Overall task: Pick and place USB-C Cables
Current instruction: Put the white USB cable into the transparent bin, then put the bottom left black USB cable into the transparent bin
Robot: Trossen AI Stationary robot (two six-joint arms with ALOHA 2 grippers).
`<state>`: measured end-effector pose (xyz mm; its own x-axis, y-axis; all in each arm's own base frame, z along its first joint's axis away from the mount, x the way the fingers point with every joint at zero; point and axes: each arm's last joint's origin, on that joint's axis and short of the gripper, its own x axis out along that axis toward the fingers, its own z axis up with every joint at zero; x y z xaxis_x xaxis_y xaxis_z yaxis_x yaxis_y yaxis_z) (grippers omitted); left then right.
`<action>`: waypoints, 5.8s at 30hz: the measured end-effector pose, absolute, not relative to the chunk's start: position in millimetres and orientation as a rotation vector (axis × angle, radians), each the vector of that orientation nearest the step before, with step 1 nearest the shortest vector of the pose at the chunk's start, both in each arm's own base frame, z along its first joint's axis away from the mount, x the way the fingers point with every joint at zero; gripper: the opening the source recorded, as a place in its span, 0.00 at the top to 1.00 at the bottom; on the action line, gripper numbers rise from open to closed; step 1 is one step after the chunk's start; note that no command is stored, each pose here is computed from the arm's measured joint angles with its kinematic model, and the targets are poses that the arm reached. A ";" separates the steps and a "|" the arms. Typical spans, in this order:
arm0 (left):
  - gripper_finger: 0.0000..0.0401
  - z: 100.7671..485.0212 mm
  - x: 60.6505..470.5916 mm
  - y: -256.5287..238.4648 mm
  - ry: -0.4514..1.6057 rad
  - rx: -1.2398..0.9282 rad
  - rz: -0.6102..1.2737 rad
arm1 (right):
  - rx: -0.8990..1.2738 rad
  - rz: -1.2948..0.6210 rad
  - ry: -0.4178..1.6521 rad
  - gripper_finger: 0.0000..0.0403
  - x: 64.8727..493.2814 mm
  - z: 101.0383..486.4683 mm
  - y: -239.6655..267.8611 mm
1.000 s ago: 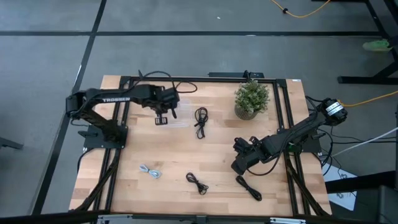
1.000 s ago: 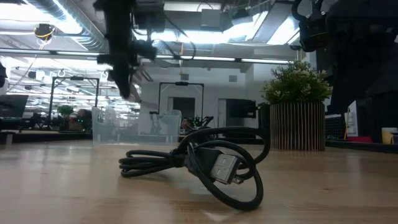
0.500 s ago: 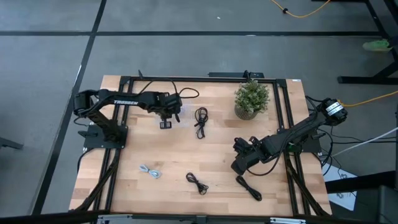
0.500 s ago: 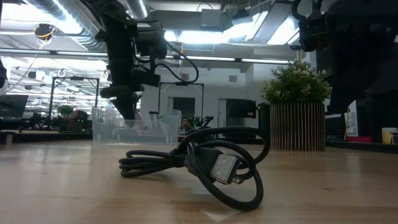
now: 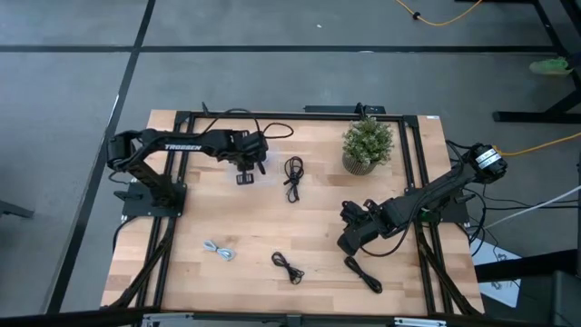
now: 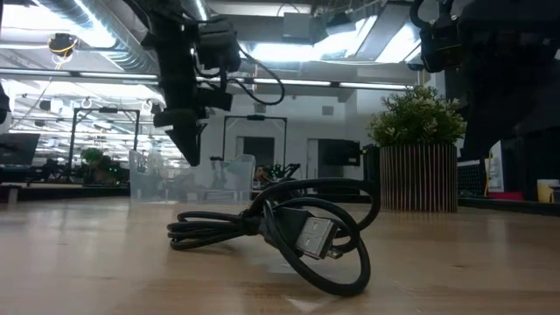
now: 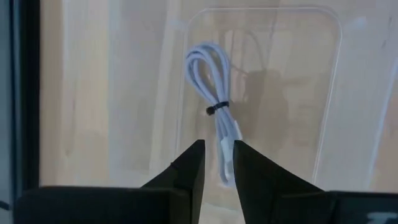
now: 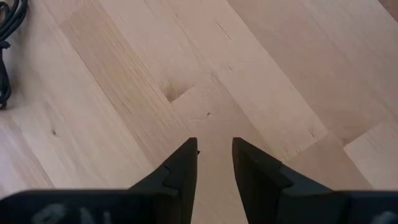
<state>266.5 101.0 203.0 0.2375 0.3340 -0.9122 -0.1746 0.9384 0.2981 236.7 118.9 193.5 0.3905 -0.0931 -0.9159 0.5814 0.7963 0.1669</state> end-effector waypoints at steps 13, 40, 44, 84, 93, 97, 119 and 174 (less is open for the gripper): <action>0.81 281.8 319.9 75.0 0.854 0.186 0.348 | 0.511 -0.454 1.093 0.74 236.7 193.5 118.9; 0.82 283.0 309.3 -101.3 0.912 -0.151 -0.324 | 0.423 -0.440 1.071 0.74 237.4 194.0 117.7; 0.82 269.8 281.2 -120.7 1.145 -0.035 -0.302 | 0.422 -0.442 1.067 0.74 237.5 194.0 117.7; 0.82 133.7 181.3 -157.4 1.364 -0.015 -0.001 | 0.406 -0.469 1.026 0.74 238.7 194.7 116.8; 0.97 132.9 185.9 -158.3 1.333 -0.147 0.157 | 0.402 -0.466 1.027 0.74 238.6 194.7 116.8; 0.99 152.6 207.6 -164.7 1.189 -0.141 0.170 | 0.398 -0.466 1.030 0.74 238.4 194.6 116.6; 1.00 278.6 336.7 -31.7 0.647 0.321 0.522 | 0.401 -0.464 1.025 0.74 238.8 194.9 116.8; 0.80 203.1 365.0 -106.7 0.517 -0.037 -0.333 | 0.349 -0.457 0.992 0.74 240.6 195.9 116.6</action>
